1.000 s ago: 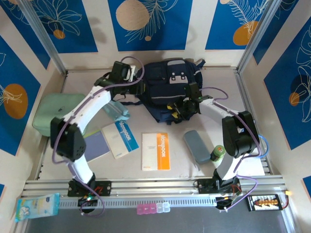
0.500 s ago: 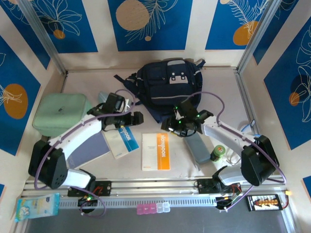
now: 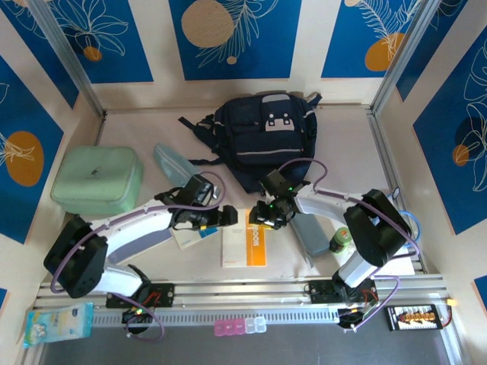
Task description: Pack the student bag
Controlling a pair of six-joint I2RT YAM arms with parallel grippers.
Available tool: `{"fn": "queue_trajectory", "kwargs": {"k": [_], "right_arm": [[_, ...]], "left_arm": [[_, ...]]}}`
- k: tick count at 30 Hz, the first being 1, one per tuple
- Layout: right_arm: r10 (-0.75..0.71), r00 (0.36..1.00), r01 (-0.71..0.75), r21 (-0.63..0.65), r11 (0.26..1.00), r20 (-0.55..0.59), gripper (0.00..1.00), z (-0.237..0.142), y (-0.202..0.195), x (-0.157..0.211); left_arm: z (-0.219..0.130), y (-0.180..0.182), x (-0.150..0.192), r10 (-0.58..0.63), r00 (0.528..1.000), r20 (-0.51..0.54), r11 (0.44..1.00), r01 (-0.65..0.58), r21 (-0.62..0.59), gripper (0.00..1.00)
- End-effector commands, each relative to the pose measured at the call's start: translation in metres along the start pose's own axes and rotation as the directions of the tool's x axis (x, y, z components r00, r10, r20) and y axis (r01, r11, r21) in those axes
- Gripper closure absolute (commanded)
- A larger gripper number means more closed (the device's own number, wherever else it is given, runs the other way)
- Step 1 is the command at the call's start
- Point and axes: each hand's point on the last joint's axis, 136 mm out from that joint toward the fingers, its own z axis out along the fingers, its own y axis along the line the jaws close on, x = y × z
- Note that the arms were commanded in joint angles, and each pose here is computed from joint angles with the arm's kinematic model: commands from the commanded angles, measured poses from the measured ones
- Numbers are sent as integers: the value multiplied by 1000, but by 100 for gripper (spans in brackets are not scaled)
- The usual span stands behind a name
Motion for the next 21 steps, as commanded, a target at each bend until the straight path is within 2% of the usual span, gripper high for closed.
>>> {"fn": "queue_trajectory", "kwargs": {"k": [1, 4, 11, 21], "right_arm": [[2, 1000, -2, 2, 1000, -12, 55, 5, -2, -2], [11, 1000, -11, 4, 1000, -21, 55, 9, -5, 0], [42, 999, -42, 69, 997, -8, 56, 11, -23, 2], [64, 998, -62, 101, 993, -23, 56, 17, -37, 8]], "left_arm": [[14, 8, 4, -2, 1000, -3, 1000, 2, -16, 9], [22, 3, 7, 18, 999, -26, 1000, -17, 19, 18], [36, 12, 12, 40, 997, -64, 999, -41, -13, 34], [48, 14, 13, 35, 996, -84, 999, -35, -5, 53]]}}
